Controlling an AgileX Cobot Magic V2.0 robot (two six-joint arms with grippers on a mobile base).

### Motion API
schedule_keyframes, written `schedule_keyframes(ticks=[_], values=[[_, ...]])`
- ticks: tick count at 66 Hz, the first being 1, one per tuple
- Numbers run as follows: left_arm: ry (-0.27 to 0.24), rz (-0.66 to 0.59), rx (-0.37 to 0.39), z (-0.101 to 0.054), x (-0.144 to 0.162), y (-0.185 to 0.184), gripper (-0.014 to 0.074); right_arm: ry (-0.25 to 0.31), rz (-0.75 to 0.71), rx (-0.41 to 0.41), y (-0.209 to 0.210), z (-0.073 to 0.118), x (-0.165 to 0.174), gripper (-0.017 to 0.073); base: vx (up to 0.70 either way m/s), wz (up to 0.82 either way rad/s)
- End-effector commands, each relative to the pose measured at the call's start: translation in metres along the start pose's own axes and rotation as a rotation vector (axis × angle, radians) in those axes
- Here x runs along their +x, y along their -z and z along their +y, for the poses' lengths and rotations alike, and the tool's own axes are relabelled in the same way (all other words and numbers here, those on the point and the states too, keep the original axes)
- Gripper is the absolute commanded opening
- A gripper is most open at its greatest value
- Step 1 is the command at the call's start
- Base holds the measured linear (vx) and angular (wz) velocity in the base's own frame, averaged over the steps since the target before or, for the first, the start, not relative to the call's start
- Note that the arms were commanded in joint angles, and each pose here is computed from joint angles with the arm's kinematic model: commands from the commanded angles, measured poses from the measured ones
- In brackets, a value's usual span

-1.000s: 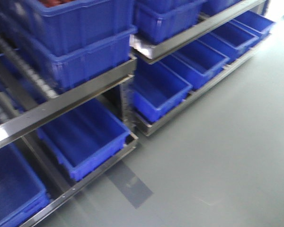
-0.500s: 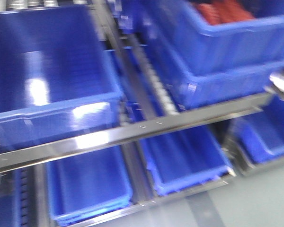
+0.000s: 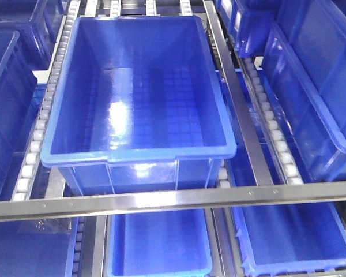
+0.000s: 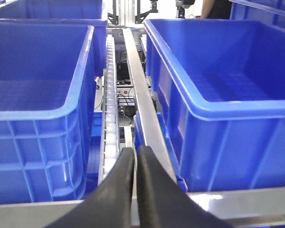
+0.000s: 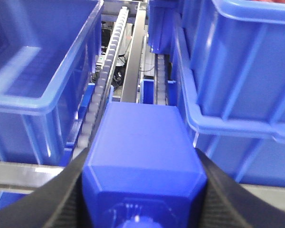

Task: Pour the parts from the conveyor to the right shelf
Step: 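Turn and approach the empty blue bin on the shelf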

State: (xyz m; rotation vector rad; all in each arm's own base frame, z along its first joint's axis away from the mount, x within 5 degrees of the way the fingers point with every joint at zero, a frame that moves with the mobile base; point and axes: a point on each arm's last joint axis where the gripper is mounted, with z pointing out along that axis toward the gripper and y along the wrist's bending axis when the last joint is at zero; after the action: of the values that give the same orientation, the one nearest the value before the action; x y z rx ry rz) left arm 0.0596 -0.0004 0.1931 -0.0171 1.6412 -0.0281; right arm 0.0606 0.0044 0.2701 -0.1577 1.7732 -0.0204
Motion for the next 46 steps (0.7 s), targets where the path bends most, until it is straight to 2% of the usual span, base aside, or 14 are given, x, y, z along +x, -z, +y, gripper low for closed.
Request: schedule_keyframes(ticks=[1, 46], values=[[0.016, -0.082, 0.009, -0.0008, -0.0129, 0.0, -0.0006, 0.008, -0.098, 0.012, 0.0022, -0.0017, -0.016, -0.0005, 0.15, 0.07], [0.016, -0.082, 0.009, -0.0008, -0.0129, 0.0, -0.0006, 0.008, -0.098, 0.012, 0.0022, -0.0017, -0.016, -0.0005, 0.15, 0.03]])
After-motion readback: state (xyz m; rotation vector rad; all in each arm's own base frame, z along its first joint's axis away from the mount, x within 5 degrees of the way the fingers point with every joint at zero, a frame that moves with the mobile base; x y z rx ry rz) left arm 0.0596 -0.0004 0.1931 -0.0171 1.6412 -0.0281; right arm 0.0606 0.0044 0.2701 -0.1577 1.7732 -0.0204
